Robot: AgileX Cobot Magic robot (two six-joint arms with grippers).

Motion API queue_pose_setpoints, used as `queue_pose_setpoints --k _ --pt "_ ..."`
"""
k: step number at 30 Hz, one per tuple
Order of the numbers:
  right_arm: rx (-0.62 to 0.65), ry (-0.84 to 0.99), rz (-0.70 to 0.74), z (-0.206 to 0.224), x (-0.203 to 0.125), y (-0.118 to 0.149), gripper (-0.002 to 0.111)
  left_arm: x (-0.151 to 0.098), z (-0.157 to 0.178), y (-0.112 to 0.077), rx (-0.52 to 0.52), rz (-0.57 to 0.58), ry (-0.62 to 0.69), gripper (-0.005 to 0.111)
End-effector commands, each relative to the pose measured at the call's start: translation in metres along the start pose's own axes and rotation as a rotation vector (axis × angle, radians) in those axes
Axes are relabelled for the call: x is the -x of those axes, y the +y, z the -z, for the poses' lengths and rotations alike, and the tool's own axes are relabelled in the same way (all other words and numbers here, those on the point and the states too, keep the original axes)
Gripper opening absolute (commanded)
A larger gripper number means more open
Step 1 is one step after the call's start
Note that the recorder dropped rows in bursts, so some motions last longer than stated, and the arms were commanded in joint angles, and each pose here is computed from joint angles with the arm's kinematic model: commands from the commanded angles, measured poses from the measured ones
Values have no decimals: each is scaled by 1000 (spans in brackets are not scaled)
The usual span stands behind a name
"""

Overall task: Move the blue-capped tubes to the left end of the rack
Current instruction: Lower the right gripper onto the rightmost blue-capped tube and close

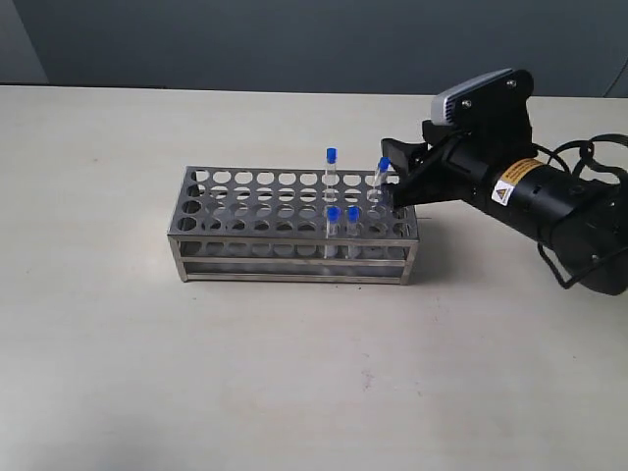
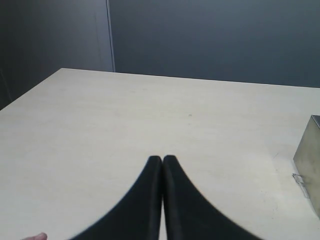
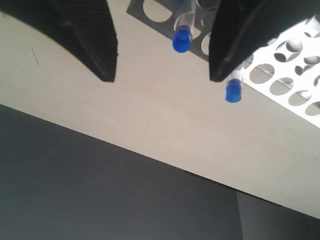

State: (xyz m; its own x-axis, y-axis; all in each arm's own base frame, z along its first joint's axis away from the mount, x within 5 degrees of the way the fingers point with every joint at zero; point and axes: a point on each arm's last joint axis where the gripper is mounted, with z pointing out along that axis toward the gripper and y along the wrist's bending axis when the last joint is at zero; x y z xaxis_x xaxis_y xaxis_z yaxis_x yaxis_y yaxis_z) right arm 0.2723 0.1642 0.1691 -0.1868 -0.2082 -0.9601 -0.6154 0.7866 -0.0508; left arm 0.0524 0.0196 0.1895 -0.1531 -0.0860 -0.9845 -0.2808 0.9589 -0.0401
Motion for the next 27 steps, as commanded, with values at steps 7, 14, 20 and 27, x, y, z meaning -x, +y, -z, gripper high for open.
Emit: queue_pose_setpoints --k 7,14,20,27 --pt "38 -3 28 -37 -8 -1 54 0 0 0 0 2 1 1" --pt "40 62 3 -49 -25 -2 54 0 0 0 0 2 1 1" --pt "43 72 -13 -49 -27 -1 22 0 0 0 0 2 1 1" --pt "78 72 -18 -47 -23 2 0 0 0 0 0 2 1 1"
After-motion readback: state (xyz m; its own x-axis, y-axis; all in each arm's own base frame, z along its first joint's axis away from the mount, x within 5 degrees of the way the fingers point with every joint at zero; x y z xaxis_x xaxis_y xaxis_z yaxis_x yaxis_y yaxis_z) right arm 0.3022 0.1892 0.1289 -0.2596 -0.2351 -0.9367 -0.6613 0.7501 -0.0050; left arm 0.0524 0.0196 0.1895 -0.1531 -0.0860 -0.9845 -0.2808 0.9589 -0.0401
